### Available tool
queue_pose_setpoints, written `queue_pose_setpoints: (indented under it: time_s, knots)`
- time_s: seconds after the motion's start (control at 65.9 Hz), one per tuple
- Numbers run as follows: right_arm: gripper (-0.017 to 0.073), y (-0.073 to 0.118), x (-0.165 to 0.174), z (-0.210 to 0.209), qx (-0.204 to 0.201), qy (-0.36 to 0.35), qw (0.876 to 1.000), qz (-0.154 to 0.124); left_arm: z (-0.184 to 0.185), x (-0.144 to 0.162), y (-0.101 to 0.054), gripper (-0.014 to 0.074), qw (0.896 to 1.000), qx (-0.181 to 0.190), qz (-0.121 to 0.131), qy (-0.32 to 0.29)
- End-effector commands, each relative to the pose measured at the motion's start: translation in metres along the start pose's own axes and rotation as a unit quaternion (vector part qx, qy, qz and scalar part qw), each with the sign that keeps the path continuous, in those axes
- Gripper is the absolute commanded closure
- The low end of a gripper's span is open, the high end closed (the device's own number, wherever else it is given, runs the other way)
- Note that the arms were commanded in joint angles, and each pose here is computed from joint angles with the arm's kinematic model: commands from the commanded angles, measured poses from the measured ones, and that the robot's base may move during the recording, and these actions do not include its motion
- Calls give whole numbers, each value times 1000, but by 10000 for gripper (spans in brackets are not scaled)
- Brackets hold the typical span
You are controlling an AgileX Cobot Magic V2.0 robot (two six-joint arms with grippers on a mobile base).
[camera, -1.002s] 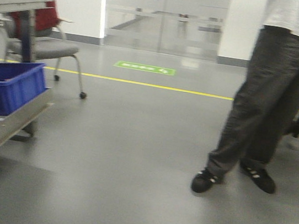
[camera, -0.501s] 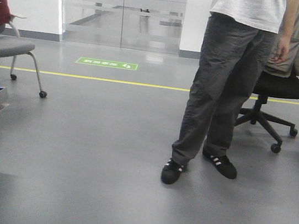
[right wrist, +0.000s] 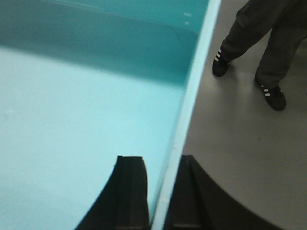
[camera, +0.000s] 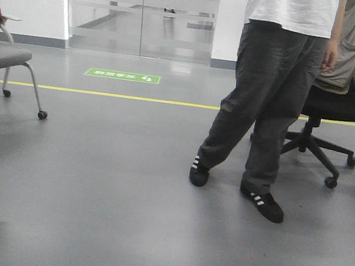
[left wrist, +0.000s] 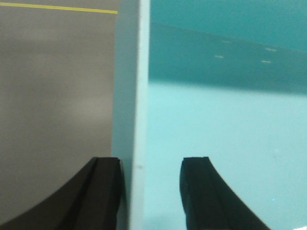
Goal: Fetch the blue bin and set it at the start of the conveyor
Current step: 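Drive across the floor carrying the teal bin in both grippers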
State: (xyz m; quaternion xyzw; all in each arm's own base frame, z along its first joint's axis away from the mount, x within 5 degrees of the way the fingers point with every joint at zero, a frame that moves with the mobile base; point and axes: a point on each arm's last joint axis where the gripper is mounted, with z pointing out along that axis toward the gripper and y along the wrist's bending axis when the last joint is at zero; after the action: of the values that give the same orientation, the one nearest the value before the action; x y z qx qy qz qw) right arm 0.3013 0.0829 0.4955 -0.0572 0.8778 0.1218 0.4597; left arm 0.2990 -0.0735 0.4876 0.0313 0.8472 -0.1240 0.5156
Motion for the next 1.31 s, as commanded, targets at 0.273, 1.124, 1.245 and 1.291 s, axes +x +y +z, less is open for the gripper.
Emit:
queue_pose_setpoints:
  time_s: [0.273,1.124,1.245,1.291]
  knots:
    - [712,-9,-7,-9,34,-31,999,-29,-12,-7,3,705,999,-14,27,-30]
    - [712,-9,-7,-9,34,-32,998,-29,-12,-9,3,705,999,-12,28,-39]
    - [712,-9,-7,-9,34,-33,998,-29,-12,-11,2,705,998,-11,28,-51]
    - [712,-9,-7,-9,34,-33,998,-29,-12,-12,2,705,998,-10,28,-58]
